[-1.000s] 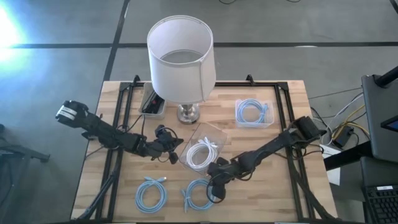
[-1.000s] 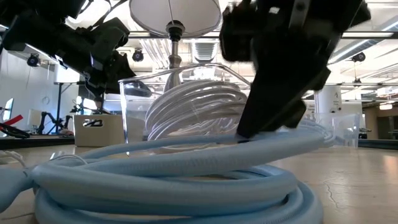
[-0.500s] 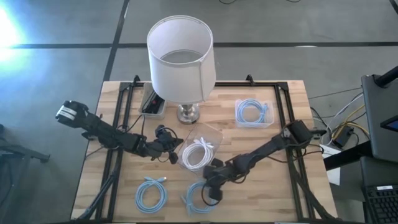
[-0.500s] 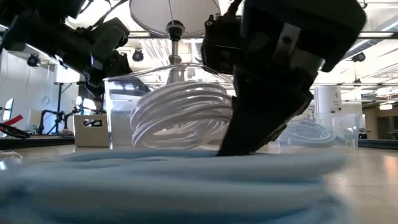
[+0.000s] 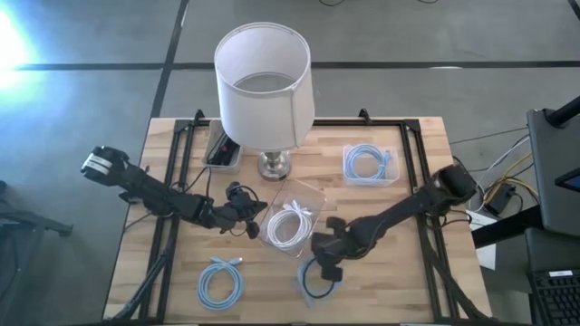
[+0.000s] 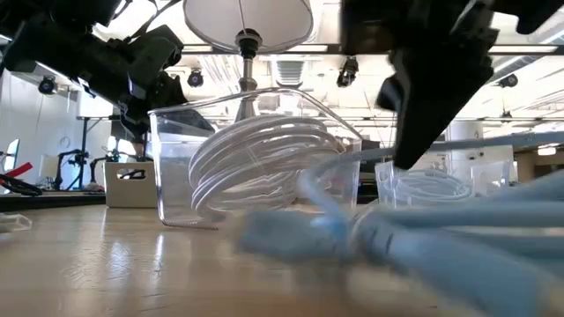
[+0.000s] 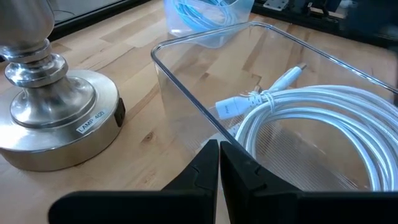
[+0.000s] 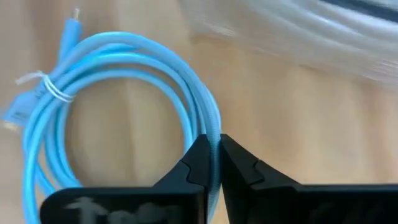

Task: Pick & Place USB Port
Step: Put the right blue display cable into the white bin

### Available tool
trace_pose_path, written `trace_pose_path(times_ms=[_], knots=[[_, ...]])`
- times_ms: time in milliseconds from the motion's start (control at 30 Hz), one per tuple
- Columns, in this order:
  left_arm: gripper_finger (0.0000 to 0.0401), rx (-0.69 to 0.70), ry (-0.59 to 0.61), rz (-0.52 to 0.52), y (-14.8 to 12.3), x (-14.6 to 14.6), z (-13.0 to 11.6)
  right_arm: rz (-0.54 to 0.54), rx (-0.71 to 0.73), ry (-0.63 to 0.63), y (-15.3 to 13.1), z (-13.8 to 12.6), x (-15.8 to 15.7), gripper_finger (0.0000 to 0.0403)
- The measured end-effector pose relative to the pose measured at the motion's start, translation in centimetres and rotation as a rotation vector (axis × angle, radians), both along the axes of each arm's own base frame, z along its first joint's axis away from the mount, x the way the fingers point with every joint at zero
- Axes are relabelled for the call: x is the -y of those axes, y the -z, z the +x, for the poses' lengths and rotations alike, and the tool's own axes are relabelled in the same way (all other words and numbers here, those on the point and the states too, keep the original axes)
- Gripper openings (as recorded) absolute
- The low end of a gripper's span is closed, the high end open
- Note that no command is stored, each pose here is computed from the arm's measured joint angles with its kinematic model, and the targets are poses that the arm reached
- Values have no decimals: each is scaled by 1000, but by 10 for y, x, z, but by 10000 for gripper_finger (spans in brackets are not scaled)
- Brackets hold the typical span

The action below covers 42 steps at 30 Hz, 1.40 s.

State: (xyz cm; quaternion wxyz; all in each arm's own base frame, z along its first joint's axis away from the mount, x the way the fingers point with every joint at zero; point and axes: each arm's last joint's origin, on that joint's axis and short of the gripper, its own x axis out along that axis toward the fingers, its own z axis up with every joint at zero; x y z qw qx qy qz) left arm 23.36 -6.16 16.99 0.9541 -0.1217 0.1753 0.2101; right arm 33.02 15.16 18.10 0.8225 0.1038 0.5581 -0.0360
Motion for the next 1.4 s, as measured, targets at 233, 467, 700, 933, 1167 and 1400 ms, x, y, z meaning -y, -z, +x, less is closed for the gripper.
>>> trace_pose_path(times_ms=[233, 467, 700, 933, 1167, 1400], knots=[[19, 0, 0, 0, 0, 0, 0, -247, -51, 102, -42, -35, 21, 14], [19, -3, 0, 1, 0, 0, 0, -345, 1, 218, -86, -74, 43, 14], [19, -6, 0, 2, 1, 0, 0, -418, 75, 252, -126, -114, 65, 13], [19, -6, 0, 3, 1, 0, 0, -597, 173, 309, -157, -158, 92, 13], [19, -5, -4, 5, 1, 0, 0, -821, 398, 510, -175, -188, 115, 13], [19, -5, -6, 4, 1, 0, 0, -821, 392, 696, -161, -197, 136, 13]])
